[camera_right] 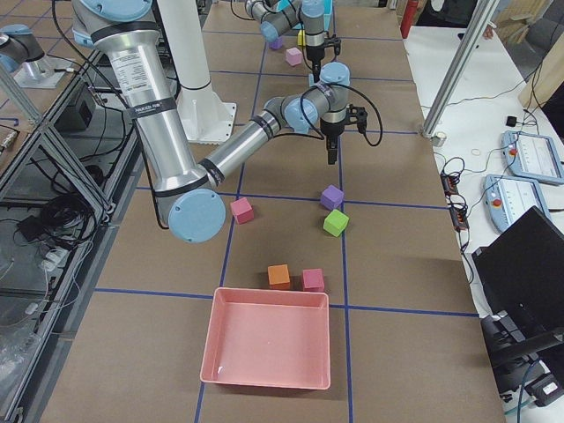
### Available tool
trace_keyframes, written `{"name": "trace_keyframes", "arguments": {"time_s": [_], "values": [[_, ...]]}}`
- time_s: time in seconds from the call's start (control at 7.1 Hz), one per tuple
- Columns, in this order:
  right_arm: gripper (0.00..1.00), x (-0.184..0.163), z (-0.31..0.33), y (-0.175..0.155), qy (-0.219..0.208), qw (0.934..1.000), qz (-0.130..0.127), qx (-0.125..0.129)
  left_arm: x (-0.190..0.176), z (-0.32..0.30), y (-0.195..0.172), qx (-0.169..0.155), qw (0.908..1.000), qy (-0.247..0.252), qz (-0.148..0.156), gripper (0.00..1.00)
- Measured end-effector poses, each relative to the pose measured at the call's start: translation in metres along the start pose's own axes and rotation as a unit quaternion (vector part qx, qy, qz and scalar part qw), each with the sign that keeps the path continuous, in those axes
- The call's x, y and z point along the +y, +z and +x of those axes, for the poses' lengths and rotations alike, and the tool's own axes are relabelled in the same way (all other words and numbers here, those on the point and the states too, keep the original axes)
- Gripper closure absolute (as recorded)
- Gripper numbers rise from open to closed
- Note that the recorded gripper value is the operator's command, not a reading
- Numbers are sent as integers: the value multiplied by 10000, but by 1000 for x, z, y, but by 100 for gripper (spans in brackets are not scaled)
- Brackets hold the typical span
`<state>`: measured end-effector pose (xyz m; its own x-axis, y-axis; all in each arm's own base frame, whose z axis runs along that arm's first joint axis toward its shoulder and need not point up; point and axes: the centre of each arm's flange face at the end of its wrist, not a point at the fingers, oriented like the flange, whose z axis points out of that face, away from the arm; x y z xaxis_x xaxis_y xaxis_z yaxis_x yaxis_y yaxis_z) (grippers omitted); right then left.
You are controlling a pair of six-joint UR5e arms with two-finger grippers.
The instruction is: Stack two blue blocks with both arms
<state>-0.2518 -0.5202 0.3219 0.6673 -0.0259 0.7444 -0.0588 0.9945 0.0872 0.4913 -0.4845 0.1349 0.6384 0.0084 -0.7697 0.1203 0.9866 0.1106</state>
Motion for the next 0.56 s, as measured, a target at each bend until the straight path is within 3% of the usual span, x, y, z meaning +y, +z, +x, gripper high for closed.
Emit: {"name": "trace_keyframes", "arguments": {"time_s": [0.56], "values": [[0, -1, 2, -1, 13, 10000, 8, 4, 17, 46, 36, -166, 9993, 91, -337, 49]]}}
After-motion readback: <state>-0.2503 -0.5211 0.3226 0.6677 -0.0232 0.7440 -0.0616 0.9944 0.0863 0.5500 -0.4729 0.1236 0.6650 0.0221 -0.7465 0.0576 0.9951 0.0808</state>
